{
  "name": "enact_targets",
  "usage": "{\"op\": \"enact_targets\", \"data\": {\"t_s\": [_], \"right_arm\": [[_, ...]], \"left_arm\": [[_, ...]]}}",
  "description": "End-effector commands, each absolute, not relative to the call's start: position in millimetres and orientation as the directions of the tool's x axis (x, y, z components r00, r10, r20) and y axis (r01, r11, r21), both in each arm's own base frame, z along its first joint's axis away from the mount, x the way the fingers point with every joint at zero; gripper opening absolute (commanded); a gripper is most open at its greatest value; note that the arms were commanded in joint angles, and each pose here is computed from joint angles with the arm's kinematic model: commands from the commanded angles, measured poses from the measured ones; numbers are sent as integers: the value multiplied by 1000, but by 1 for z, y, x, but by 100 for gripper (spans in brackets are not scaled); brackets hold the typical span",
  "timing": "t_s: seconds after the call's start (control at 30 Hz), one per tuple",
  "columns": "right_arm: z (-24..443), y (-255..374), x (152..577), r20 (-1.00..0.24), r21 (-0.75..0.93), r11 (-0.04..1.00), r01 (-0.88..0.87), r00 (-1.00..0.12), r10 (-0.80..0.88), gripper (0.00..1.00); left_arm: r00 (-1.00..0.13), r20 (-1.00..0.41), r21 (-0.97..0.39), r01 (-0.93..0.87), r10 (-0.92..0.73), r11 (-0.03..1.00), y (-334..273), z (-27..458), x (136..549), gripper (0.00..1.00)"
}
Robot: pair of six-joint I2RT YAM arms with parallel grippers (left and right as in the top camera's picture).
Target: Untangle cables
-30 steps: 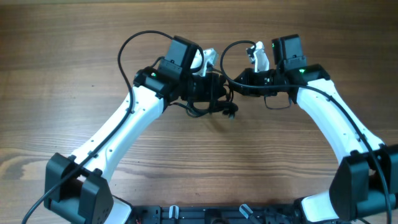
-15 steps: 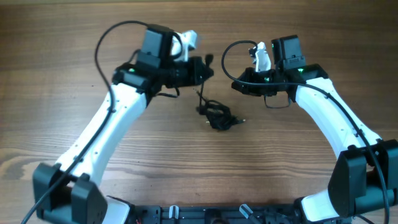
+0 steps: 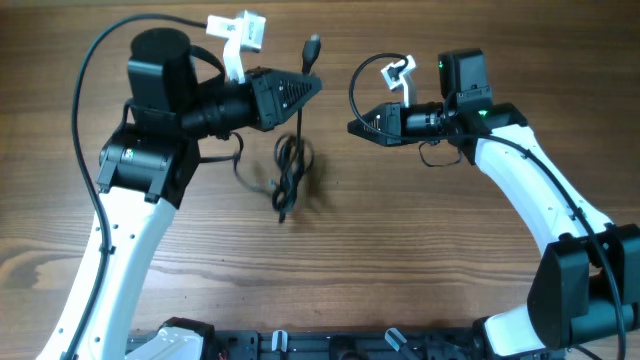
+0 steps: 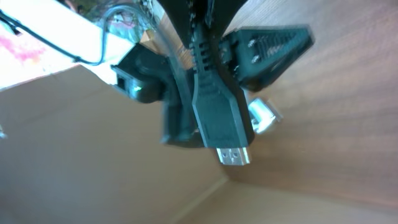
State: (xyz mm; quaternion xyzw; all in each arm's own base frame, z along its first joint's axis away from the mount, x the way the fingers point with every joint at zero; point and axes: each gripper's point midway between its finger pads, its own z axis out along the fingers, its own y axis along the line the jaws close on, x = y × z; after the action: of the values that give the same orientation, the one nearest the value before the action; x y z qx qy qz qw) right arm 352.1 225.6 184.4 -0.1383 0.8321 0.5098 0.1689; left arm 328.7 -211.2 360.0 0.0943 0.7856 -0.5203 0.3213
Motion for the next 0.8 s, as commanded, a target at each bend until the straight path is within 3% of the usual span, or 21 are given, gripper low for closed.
{"op": "enact_targets", "data": {"t_s": [0.0,0.1,0.27,0.53,0.63,0.77], "right_arm": [[178,224,354,-342,822,481,-304,-940,-9,22],[158,228,351,-281,782,582,-222,-960,11,23],[135,250,328,-216,717,674,-179,-976,-29,40],[101,267,310,-161,684,702,-200,-979,-123,43],[94,273,304,-147,679,703,-212,-977,-152,43],[94,277,301,-151,679,699,-225,-974,-167,43]], "left_arm": [[-772,-571,-734,327,-279,595,-187,340,346,4],[-741,-577,-712,251,-343,655,-173,334,359,4],[-632,-501,-741,-38,-591,670,-135,327,385,4],[-659,-462,-685,-160,-594,711,-121,298,374,4],[-675,-432,-595,-284,-598,751,-103,270,358,4],[-673,-430,-373,-475,-602,797,-61,234,328,4]]}}
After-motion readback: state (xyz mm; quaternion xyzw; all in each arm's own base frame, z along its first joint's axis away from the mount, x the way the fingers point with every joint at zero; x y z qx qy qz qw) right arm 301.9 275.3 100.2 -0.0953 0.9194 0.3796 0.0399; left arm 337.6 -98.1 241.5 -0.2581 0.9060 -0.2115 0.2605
